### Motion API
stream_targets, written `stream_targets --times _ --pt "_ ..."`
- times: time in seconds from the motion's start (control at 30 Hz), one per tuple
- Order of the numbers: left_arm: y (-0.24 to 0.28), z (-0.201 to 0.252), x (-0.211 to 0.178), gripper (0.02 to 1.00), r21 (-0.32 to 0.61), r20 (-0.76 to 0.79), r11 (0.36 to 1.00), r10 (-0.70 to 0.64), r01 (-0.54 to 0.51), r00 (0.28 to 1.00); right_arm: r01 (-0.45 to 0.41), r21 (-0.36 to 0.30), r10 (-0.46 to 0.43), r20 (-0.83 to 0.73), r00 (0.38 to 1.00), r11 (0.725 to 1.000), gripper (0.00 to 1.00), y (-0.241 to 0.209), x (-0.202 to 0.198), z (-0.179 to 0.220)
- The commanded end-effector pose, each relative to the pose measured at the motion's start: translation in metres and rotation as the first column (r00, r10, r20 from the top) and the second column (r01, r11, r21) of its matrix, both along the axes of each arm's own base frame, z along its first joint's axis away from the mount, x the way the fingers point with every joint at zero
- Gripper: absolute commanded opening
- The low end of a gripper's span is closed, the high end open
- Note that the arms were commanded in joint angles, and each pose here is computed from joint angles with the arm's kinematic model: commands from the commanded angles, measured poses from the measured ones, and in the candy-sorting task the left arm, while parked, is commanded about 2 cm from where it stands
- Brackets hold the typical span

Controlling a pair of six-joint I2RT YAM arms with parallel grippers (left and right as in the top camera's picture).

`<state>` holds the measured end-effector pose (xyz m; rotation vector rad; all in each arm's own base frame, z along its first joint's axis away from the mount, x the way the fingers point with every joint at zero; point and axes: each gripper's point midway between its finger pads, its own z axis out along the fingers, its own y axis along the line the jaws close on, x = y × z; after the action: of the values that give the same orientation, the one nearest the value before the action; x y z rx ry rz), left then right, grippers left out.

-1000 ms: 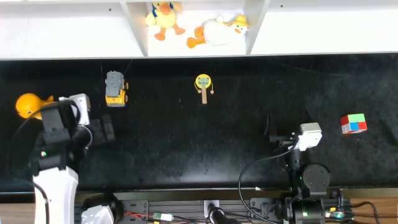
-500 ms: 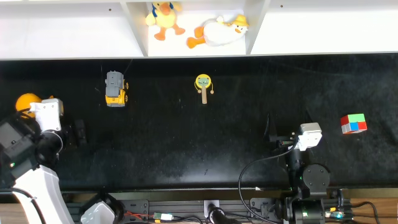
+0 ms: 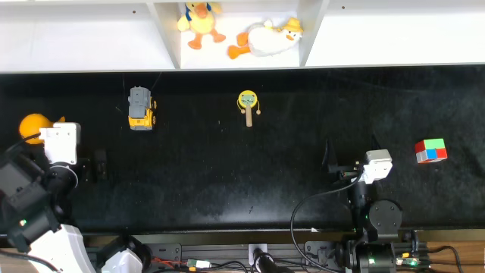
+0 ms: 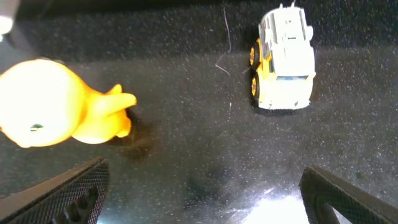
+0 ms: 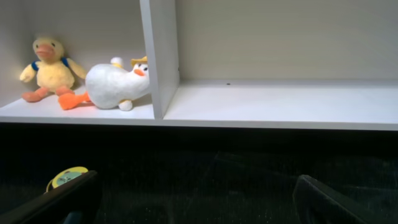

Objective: Store Toys

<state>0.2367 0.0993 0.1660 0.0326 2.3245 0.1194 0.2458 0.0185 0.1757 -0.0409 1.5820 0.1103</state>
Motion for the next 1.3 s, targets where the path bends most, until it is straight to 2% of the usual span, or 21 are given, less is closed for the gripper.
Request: stream_targets --times 0.03,0.13,0.5,0.77,0.97,1.3 --pt "0.019 0.020 -0.001 0.998 0.052 0.059 0.996 0.074 -0.078 0.995 0.001 0.004 -0.001 0.001 1.000 1.000 0.996 -0.001 0.000 -0.003" --pt "0.038 0.021 -0.002 0.998 0.068 0.062 0.985 0.154 -0.158 0.986 0.001 0.004 -0.001 0.001 1.000 1.000 0.993 -0.001 0.000 -0.003" --pt "0.059 0.009 0.015 0.998 0.063 0.016 0.985 0.162 -0.163 0.987 0.002 0.004 -0.002 0.001 1.000 1.000 0.993 -0.001 0.000 -0.003" --pt "0.097 0.027 -0.002 0.972 0.084 0.048 0.959 0.269 -0.272 0.962 0.001 0.004 -0.001 0.001 1.000 1.000 0.996 -0.001 0.000 -0.003" --pt "0.113 0.019 -0.002 0.972 0.095 0.022 0.955 0.280 -0.281 0.960 0.001 0.004 -0.001 0.001 1.000 1.000 0.996 -0.001 0.000 -0.003" --pt "0.142 -0.009 0.027 0.972 0.028 -0.029 0.966 0.258 -0.257 0.966 0.001 0.004 -0.001 0.001 1.000 1.000 0.996 -0.001 0.000 -0.003"
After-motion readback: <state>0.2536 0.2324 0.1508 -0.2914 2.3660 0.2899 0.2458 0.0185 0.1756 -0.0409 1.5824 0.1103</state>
